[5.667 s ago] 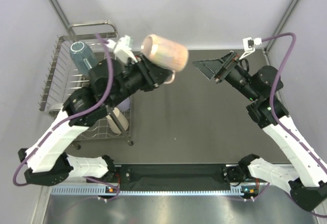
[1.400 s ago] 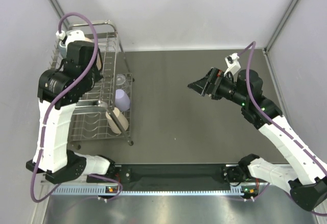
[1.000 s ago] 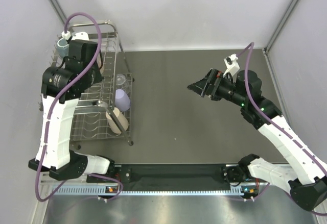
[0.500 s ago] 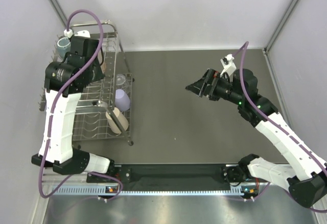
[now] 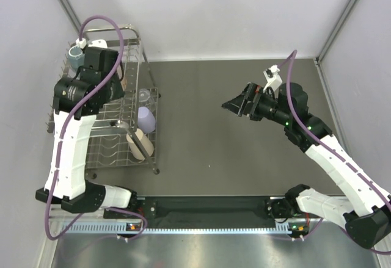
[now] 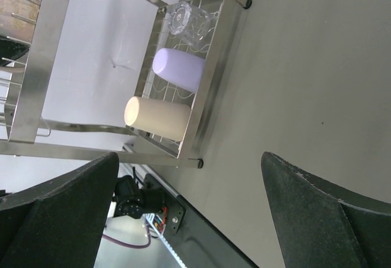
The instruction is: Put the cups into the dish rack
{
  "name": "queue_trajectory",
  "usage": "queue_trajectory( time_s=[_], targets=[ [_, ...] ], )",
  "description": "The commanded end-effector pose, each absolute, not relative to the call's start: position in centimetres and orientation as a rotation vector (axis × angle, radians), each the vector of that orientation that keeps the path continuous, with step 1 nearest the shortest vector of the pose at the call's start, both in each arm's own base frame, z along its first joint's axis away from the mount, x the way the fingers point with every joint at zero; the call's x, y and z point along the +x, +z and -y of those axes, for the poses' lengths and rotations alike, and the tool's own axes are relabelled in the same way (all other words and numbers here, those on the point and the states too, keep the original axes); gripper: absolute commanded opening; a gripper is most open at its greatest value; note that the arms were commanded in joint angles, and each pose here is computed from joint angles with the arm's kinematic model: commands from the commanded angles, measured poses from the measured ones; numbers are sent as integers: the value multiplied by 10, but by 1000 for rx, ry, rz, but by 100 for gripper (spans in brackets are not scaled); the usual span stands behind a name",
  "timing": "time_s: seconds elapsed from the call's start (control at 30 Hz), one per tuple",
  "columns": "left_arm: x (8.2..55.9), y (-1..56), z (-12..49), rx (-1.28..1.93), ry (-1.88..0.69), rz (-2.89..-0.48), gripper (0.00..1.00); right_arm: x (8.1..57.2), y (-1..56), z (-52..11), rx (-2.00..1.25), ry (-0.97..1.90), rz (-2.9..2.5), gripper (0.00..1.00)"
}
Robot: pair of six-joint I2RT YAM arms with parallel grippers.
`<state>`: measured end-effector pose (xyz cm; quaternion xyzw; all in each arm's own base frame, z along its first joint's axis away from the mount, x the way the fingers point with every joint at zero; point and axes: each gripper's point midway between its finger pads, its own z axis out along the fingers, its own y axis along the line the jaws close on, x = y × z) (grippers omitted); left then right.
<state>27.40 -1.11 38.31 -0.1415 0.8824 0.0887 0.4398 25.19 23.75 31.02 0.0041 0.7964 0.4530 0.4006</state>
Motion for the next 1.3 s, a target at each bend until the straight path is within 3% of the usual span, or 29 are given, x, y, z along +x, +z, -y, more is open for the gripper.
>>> queue_trajectory(
  time_s=[0.0, 0.27, 0.53, 0.97, 1.27],
  targets=[
    [277, 412, 6, -401, 182, -2052, 37, 251, 329, -239, -14, 1176, -1937, 100],
    [279, 415, 8, -400, 156, -2031, 55, 251, 329, -240, -15, 1177, -1937, 100],
    [273, 443, 15, -397, 51, -1970, 59, 251, 330, -239, -20, 1172, -1934, 100],
    [241, 555, 88, -192, -603, -1536, 57, 248, 322, -231, -7, 1123, -1963, 100],
    [262, 550, 157, -79, -984, -1562, 50, 242, 301, -213, 36, 1029, -2024, 100]
  ],
)
